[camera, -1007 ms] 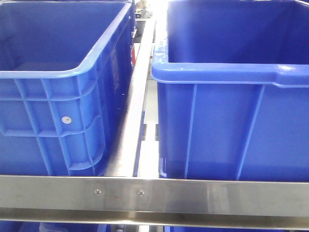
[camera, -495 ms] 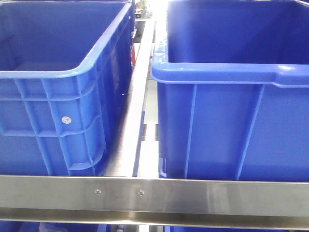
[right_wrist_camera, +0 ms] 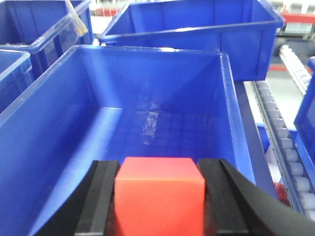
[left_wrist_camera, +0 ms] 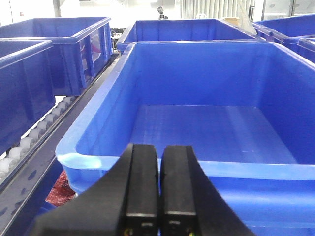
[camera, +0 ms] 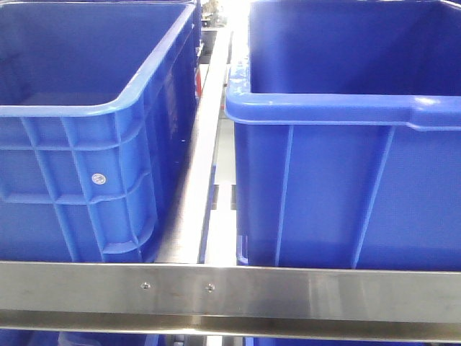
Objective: Pick red cube and place on left shelf
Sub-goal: 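Position the right gripper with the cube over a blue bin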
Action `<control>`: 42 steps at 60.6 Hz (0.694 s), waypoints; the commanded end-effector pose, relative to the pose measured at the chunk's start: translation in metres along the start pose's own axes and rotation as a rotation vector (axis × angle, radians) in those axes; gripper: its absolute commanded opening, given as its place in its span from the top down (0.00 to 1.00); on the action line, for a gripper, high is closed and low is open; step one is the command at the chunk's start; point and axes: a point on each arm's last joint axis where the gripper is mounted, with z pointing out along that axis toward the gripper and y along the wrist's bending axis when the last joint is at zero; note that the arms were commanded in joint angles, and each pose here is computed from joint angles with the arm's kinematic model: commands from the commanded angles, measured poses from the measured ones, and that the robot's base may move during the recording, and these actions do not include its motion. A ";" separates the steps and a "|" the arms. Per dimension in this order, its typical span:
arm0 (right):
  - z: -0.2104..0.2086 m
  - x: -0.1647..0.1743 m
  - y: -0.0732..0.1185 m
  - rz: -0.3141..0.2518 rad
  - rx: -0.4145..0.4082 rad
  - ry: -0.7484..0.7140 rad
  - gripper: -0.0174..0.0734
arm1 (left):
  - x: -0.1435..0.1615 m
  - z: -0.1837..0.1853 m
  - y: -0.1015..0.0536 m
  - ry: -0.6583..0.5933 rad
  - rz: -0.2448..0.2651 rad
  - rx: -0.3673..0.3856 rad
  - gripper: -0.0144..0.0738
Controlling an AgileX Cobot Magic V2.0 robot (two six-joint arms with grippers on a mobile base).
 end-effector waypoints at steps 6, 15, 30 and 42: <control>0.038 -0.035 0.003 0.010 -0.012 -0.028 0.75 | 0.000 -0.001 0.000 -0.077 0.000 0.006 0.72; 0.079 -0.046 0.018 0.002 -0.078 0.040 0.75 | 0.000 -0.001 0.000 -0.077 0.000 0.006 0.72; 0.143 -0.043 0.047 -0.018 -0.162 0.149 0.75 | 0.000 -0.001 0.000 -0.077 0.000 0.006 0.72; 0.172 -0.035 0.052 -0.031 -0.159 0.193 0.54 | 0.000 -0.001 0.000 -0.077 0.000 0.006 0.72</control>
